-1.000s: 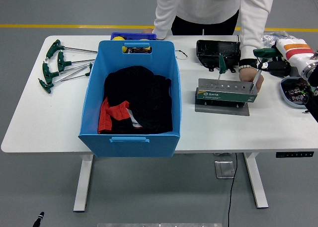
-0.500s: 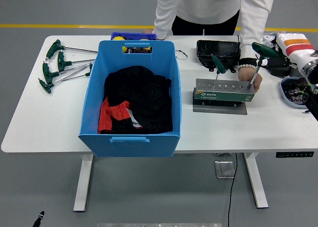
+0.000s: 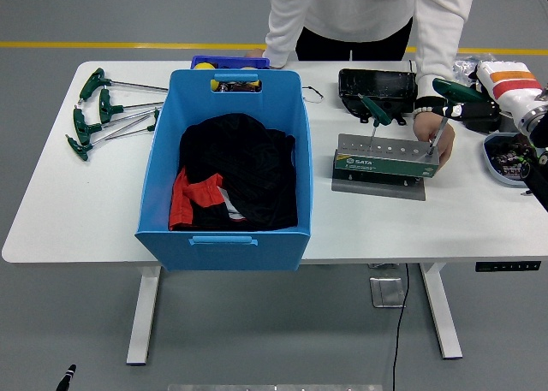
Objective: Lift tool from toolbox,place it in box,lift tool from toolbox,place it in box
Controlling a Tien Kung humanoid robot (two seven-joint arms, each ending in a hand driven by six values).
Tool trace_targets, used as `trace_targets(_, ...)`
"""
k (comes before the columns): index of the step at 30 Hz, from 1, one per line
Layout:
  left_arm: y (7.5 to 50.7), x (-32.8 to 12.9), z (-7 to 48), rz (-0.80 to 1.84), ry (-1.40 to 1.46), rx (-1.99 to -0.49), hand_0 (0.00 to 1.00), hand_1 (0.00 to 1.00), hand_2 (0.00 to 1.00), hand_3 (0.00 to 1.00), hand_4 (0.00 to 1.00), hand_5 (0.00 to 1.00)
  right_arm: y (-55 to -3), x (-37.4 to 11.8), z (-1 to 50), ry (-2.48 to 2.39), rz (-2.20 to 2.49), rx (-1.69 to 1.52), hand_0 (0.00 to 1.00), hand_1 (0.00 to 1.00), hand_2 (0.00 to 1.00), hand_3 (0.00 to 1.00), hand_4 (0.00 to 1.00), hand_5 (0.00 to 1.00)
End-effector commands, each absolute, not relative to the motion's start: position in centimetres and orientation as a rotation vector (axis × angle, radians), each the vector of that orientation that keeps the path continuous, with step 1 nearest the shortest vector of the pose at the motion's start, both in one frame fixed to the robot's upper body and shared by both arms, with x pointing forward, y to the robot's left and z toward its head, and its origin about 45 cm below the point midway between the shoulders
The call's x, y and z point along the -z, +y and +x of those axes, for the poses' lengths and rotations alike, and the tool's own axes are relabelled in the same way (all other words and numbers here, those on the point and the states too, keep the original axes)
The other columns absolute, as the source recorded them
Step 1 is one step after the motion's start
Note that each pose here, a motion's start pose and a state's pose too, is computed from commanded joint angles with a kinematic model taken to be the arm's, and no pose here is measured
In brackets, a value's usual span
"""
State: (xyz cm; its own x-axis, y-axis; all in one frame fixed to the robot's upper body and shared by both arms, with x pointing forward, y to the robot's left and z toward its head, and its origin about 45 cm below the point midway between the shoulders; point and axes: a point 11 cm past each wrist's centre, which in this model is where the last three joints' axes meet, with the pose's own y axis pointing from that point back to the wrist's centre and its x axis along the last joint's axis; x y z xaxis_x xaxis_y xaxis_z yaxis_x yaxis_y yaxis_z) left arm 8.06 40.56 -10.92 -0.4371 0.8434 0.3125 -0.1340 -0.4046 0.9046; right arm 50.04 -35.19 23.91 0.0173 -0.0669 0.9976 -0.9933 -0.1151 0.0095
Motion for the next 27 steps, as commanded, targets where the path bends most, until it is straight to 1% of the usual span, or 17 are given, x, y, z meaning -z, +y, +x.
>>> trace_targets(3,40.6,10.9,8.0,1.075,1.126,-1.906,0.684,0.723,0.777,0.81,0.957,0.854,-35.2,-24.0,50.1,-1.194,1.347,-1.253,0.012,0.002,0.033,0.011,0.984,0.687)
trace_targets(4,40.6,10.9,7.9,1.076,1.127,-1.906,0.685,0.722,0.774,0.806,0.957,0.854,-35.2,-24.1,50.1,-1.196,1.344,-1.253,0.002,0.002,0.021,0.002,0.933,0.705)
trace_targets(9,40.6,11.0,7.6,1.078,1.132,-1.91,0.685,0.722,0.774,0.806,0.957,0.854,-35.5,-24.6,50.2,-1.199,1.33,-1.254,0.002,0.002,0.021,0.002,0.933,0.705)
trace_targets(10,40.6,11.0,7.5,1.079,1.133,-1.91,0.683,0.716,0.771,0.805,0.957,0.853,-35.5,-24.7,50.2,-1.2,1.328,-1.255,0.002,0.002,0.012,0.002,0.889,0.701)
trace_targets(22,40.6,11.2,6.4,1.093,1.151,-1.913,0.684,0.713,0.768,0.803,0.955,0.848,-35.9,-26.5,50.7,-1.209,1.311,-1.285,0.002,0.002,0.005,0.002,0.874,0.707)
trace_targets(27,40.8,11.2,5.8,1.103,1.158,-1.916,0.684,0.713,0.768,0.803,0.955,0.848,-35.7,-28.2,50.9,-1.21,1.31,-1.331,0.002,0.002,0.005,0.002,0.874,0.707)
